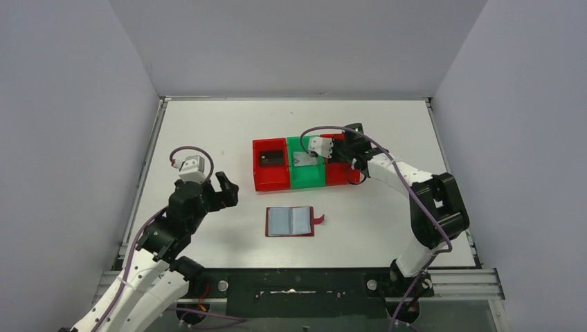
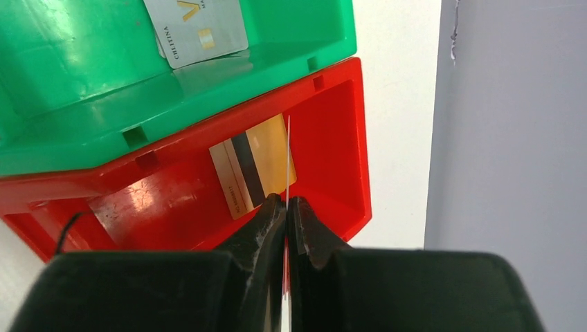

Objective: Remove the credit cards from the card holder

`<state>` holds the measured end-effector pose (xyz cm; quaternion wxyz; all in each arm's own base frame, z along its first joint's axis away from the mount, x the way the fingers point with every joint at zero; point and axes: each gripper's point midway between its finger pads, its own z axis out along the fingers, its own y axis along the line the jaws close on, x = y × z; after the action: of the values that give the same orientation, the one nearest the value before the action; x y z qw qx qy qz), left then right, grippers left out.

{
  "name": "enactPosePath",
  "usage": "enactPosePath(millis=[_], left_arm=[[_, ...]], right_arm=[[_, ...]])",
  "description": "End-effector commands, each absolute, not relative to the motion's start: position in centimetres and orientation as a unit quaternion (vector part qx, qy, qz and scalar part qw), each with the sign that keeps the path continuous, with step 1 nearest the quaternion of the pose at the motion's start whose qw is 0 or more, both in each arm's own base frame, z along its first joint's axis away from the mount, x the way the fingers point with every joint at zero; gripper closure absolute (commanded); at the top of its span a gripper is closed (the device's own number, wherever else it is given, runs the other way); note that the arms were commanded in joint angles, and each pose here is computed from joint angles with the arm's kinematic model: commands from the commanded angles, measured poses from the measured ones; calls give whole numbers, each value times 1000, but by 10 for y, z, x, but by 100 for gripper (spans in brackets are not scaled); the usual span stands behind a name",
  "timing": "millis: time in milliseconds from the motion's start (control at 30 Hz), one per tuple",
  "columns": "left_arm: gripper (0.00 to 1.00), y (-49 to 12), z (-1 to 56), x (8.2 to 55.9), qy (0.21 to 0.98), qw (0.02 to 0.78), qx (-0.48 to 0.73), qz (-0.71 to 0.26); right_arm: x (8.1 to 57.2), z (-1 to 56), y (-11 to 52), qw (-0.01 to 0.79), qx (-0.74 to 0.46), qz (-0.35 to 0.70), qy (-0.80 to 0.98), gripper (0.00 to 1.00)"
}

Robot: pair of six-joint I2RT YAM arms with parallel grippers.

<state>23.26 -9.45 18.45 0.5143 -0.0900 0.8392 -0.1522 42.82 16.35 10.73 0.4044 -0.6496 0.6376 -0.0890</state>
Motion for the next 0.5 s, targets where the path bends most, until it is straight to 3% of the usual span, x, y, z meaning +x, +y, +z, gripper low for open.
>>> enactPosePath(millis=[0,300,467], left_arm=[[6,-95,203,237,825,534,-90,-159],[6,-94,202,238,826,534,-93,-156],[6,-93,202,238,826,534,-93,-156]], right_arm=[[454,120,170,437,-656,-121,603,100],[479,102,166,430,-663,-136,597,97],[486,96,171,425,-671,-123,594,89]])
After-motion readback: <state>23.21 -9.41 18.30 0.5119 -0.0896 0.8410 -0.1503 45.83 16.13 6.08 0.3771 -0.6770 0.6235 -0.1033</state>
